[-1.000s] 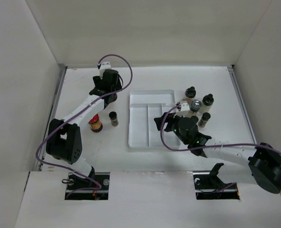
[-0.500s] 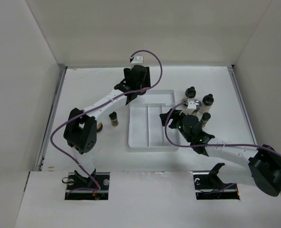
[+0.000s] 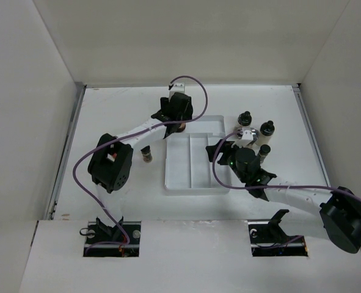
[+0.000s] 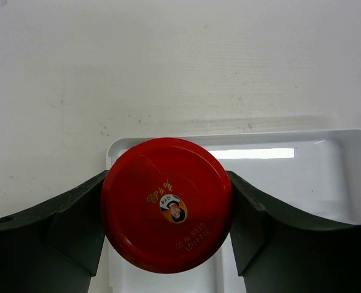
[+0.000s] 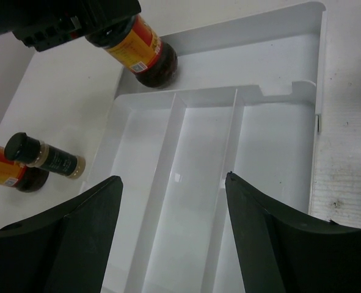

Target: Organize the condiment bottles

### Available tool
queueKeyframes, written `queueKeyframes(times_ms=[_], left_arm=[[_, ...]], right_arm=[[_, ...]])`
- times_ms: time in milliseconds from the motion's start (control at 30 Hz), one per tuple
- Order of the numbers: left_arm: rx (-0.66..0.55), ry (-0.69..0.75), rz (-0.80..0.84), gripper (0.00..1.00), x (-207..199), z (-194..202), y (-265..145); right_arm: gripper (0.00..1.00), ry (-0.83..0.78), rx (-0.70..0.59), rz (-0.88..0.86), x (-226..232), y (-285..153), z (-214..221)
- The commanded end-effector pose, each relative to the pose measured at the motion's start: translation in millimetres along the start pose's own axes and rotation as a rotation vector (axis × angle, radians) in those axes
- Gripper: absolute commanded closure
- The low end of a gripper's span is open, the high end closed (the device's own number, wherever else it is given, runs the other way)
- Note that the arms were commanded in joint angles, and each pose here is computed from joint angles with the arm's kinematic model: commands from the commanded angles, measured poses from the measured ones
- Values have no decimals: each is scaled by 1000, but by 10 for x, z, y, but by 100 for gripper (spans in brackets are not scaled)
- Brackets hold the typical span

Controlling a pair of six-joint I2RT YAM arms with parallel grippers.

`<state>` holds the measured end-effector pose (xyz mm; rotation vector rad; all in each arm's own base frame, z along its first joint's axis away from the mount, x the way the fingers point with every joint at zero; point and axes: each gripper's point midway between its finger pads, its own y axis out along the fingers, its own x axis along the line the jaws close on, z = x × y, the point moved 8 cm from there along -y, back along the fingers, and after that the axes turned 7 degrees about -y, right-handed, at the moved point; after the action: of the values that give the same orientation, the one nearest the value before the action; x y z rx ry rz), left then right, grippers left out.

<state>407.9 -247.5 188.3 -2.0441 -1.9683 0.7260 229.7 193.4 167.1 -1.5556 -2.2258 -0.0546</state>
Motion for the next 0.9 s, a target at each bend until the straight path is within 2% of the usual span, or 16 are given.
queueKeyframes(times_ms=[0, 167, 267, 367, 567, 600, 667, 800, 867], left_arm=[[-179, -107, 54, 47, -61, -431, -197], [-159, -114, 40, 40, 9, -312, -173], [-165, -119, 53, 28, 1, -328, -223], [-222, -135, 84, 16, -20, -472, -402], [-353, -183, 55, 11, 162, -808, -875], [-368, -193, 41, 11, 229, -822, -962], [-385, -216, 0, 14, 416, -807, -1145], [-353, -260, -176, 16, 964, -641, -1533], [-325, -280, -235, 16, 1200, -532, -1729]], right_arm=[[25, 34, -69, -19, 41, 3, -146], [24, 33, -71, -21, 49, 1, -153], [22, 34, -72, -22, 48, -4, -155], [19, 37, -77, -22, 48, -8, -169], [18, 35, -79, -30, 65, -20, -178], [19, 38, -79, -32, 67, -21, -178], [29, 36, -69, -36, 72, -7, -159], [63, 24, -40, -42, 91, 45, -116], [67, 23, -21, -41, 97, 69, -86]])
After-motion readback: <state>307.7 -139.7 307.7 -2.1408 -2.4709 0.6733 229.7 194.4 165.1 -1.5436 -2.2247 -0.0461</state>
